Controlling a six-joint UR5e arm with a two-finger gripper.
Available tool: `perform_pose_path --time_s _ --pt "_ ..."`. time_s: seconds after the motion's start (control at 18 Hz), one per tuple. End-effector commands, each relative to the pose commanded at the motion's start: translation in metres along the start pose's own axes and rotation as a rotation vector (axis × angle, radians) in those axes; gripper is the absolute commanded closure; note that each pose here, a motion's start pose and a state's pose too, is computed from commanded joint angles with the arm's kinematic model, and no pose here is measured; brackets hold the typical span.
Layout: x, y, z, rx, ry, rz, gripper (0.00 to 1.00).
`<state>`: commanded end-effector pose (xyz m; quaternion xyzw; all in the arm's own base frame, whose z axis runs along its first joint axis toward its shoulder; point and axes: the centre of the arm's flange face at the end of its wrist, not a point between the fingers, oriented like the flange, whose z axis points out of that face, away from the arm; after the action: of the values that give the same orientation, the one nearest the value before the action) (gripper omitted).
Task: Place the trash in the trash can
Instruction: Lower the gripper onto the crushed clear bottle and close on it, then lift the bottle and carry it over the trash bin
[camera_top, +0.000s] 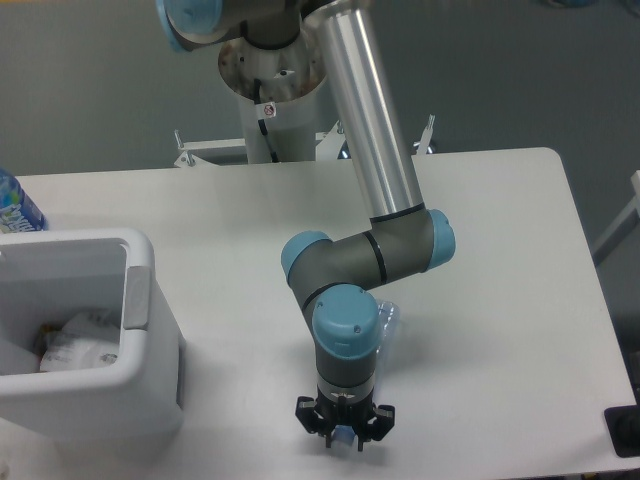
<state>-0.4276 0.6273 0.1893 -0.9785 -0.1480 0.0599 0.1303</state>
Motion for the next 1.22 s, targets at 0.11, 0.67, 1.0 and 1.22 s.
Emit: perform_pose_path --time_s 0.11,0.67,1.0,1.22 --pt "0.000 0.000 -0.001 0.001 -0.001 0.000 0.64" --pt "-0.044 -0.037 -0.085 0.157 -0.074 -0.106 0.73" --pt "-0.080 -0.091 -0.211 0.428 -0.090 -0.365 0.74" --pt "-0.085 -0.093 -0.281 0.618 -0.081 -0.562 0.74"
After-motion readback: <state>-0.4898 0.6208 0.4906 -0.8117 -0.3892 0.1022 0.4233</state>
